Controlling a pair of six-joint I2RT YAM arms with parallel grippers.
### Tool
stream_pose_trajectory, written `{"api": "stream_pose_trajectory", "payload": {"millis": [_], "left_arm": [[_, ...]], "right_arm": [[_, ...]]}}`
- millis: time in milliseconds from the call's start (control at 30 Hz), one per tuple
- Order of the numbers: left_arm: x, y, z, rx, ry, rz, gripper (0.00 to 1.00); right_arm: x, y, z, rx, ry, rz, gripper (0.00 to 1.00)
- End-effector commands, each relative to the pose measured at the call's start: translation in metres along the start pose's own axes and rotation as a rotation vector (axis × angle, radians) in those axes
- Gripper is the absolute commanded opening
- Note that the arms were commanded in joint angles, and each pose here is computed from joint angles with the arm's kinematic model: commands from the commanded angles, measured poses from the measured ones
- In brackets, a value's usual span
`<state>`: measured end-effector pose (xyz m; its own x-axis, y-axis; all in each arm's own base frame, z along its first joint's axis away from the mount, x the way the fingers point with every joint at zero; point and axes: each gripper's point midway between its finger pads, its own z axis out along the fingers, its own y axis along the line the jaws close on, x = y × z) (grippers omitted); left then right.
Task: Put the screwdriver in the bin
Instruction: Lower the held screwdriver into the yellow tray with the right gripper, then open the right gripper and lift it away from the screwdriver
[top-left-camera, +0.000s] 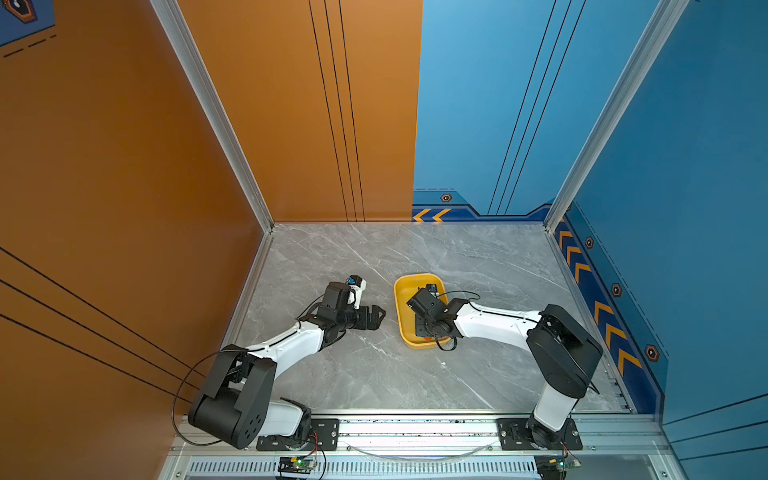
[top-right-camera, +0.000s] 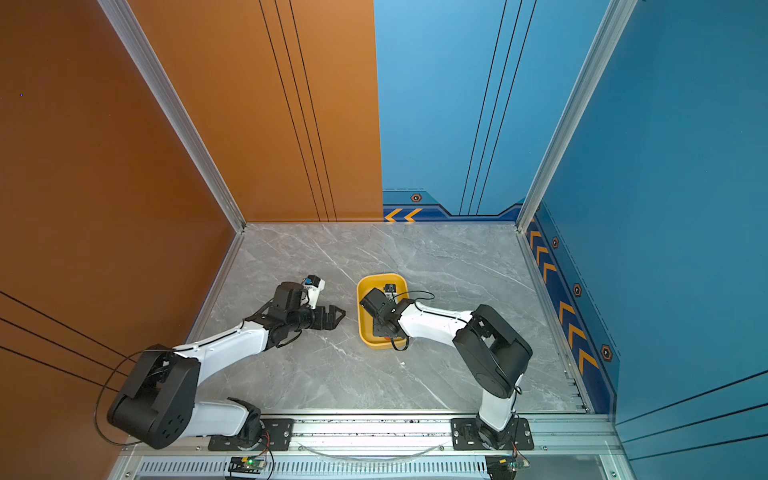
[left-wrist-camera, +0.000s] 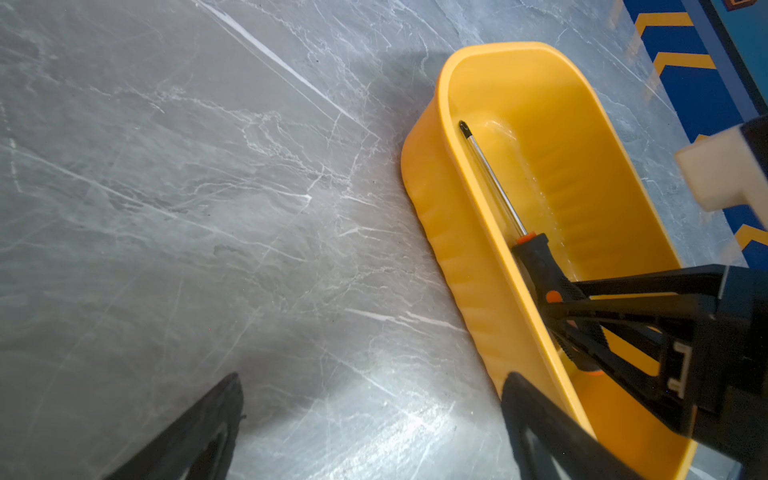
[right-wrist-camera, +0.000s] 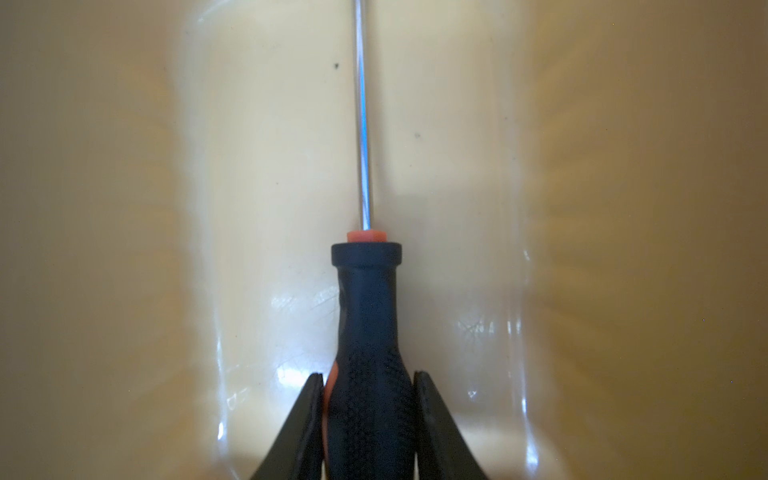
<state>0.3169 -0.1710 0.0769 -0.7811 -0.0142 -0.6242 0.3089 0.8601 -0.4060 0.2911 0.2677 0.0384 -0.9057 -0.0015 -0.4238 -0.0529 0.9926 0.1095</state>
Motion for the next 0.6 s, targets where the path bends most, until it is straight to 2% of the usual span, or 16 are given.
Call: {"api": "stream_pose_trajectory", "payload": {"millis": [0,300,567], "left_arm": [[-0.001,-0.004,0.002,0.002,0.014,0.026,0.98],[-0.002,-0.005,0.002,0.006,0.013,0.03,0.98],[0.0,-0.004,0.001,0.0,0.018,0.033,0.98]], "right_arm": [[-0.005,-0.005,-0.001,0.044,-0.013,-0.029,0.36],[-0.006,-0.003,-0.003,0.047,-0.012,-0.043,0.42],[-0.018,-0.007,-0.025,0.089,-0.035,-0.1,0.49]]}}
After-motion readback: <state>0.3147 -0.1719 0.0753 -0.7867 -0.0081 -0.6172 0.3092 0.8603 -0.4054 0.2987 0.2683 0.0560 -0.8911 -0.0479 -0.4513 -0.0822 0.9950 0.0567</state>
